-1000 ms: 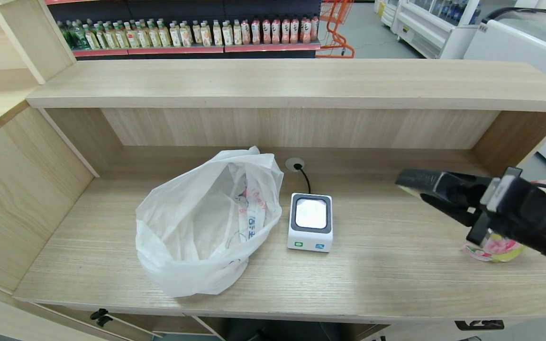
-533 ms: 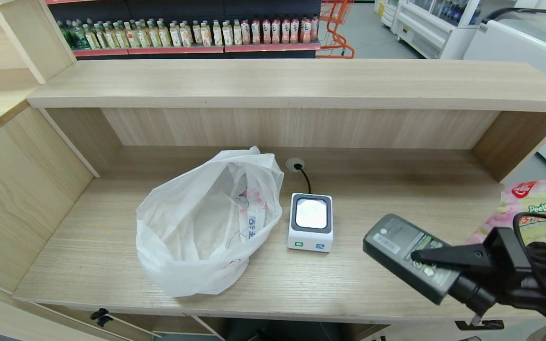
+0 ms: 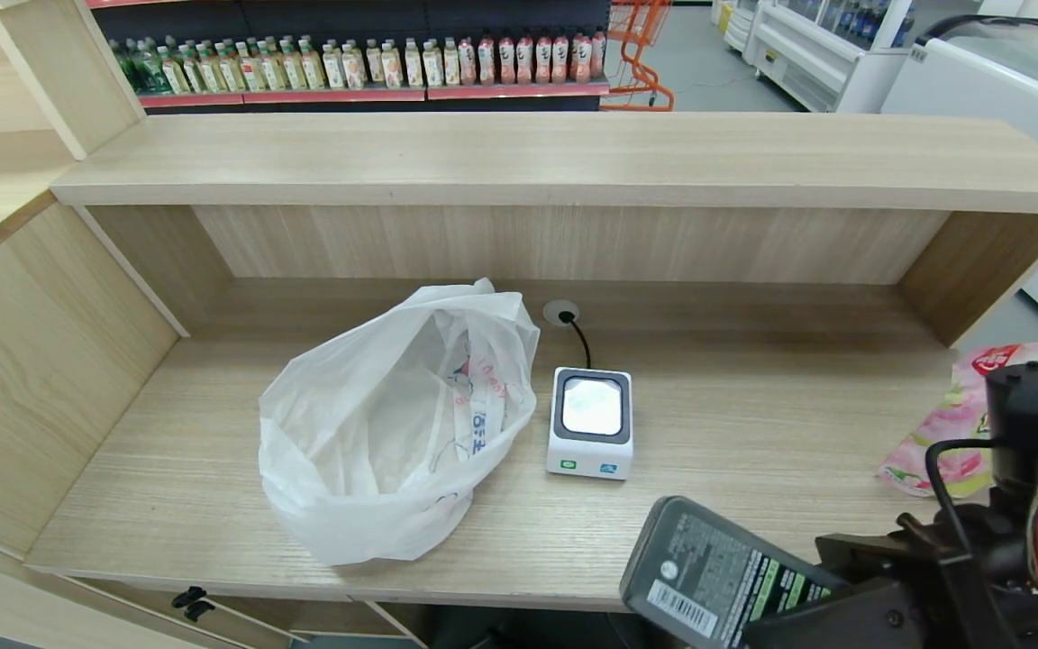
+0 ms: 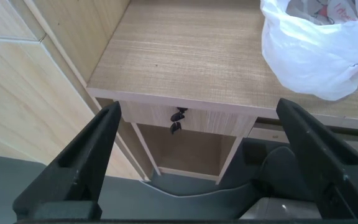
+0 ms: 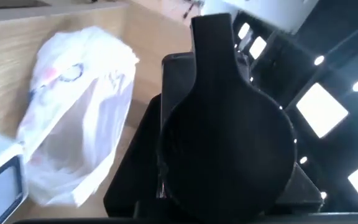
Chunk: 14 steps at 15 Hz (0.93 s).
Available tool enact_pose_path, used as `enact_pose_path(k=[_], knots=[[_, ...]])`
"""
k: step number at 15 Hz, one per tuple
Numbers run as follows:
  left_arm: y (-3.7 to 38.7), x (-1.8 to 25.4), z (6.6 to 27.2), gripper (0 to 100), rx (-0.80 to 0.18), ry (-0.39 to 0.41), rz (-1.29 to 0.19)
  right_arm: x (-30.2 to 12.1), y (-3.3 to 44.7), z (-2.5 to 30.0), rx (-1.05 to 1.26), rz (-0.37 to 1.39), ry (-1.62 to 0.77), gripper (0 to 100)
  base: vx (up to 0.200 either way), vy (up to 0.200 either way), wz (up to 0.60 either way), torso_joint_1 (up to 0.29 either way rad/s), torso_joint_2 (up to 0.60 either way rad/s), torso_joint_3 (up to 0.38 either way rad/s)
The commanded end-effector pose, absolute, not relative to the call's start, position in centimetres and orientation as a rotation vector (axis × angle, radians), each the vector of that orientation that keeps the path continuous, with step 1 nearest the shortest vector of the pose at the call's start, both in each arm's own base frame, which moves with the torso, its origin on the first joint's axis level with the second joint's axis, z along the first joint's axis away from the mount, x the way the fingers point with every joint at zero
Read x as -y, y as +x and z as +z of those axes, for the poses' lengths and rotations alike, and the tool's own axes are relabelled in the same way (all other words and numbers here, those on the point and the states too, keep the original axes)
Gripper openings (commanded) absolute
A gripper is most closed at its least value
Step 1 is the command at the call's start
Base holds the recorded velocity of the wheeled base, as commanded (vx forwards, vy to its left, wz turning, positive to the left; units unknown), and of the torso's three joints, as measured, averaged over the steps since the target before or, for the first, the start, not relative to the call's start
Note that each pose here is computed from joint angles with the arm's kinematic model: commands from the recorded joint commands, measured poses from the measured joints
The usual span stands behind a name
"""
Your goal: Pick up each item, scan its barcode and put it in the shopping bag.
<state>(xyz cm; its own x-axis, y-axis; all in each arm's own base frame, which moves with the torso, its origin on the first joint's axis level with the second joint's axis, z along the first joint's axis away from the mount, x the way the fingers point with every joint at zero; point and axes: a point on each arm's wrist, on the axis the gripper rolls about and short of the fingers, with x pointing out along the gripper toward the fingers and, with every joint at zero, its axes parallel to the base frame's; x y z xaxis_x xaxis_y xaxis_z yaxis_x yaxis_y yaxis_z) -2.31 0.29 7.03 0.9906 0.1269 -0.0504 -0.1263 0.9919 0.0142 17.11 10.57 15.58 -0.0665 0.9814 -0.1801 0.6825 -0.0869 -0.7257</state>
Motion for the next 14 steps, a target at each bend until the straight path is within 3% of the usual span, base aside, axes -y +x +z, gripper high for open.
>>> enact_pose_path(k=[1, 10, 14], knots=[[-2.3, -0.3, 7.0, 100, -0.051, 0.011, 0.129, -12.1, 17.4, 14.6, 1.844, 1.019, -1.758, 0, 0.000, 0.000, 0.00, 0.000, 0.00, 0.000], [-2.3, -0.3, 7.0, 100, -0.051, 0.011, 0.127, -12.2, 17.8, 16.5, 1.977, 0.763, -1.855, 0, 0.000, 0.000, 0.00, 0.000, 0.00, 0.000], [-2.3, -0.3, 7.0, 100, -0.051, 0.011, 0.127, -12.1, 17.8, 16.8, 1.981, 0.744, -1.863, 0, 0.000, 0.000, 0.00, 0.000, 0.00, 0.000]])
